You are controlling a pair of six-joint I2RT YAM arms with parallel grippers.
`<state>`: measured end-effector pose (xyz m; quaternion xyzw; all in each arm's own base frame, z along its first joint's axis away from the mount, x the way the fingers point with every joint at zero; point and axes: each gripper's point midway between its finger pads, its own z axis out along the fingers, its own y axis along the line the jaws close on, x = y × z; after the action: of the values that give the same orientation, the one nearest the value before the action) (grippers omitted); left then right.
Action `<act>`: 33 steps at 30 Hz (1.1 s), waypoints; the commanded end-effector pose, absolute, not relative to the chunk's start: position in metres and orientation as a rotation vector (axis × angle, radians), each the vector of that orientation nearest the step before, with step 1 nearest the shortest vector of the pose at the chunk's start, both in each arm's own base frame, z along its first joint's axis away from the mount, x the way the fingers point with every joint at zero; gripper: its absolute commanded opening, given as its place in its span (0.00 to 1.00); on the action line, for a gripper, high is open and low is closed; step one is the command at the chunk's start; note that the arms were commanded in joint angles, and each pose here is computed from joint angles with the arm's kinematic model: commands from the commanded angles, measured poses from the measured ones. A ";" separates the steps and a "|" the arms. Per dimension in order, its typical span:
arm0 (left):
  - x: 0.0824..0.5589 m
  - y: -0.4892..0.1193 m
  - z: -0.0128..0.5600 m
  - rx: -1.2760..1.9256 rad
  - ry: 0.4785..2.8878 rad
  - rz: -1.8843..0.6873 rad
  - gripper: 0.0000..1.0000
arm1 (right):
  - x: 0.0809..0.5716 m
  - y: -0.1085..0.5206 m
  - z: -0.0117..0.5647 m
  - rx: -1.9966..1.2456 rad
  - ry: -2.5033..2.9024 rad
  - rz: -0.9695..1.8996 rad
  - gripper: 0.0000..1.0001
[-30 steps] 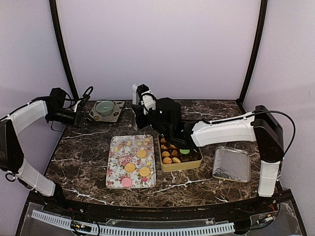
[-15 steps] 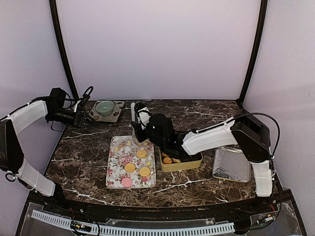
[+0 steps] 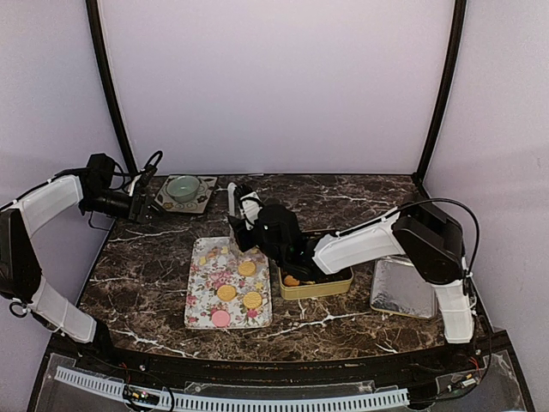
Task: Pack the cookies
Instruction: Pick up the fake cookies from the plate.
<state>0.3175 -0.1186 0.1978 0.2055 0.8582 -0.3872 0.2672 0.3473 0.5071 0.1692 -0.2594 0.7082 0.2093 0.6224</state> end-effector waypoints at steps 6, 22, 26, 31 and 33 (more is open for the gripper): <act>0.313 -0.122 0.218 0.582 2.262 -1.069 0.65 | 0.344 0.520 0.172 -0.535 1.623 0.614 0.35; 0.313 -0.124 0.220 0.587 2.251 -1.083 0.64 | 0.340 0.501 0.246 -0.488 1.517 0.607 0.11; 0.313 -0.124 0.220 0.585 2.251 -1.087 0.64 | 0.329 0.476 0.290 -0.452 1.457 0.637 0.10; 0.314 -0.124 0.220 0.580 2.248 -1.095 0.63 | 0.305 0.431 0.322 -0.436 1.424 0.650 0.10; 0.314 -0.125 0.221 0.582 2.245 -1.094 0.63 | 0.296 0.412 0.318 -0.446 1.447 0.637 0.09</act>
<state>0.3148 -0.1228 0.2044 0.2069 0.8498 -0.4051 0.2664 0.3097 0.4454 0.2939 -0.2135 0.6617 0.2774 0.6630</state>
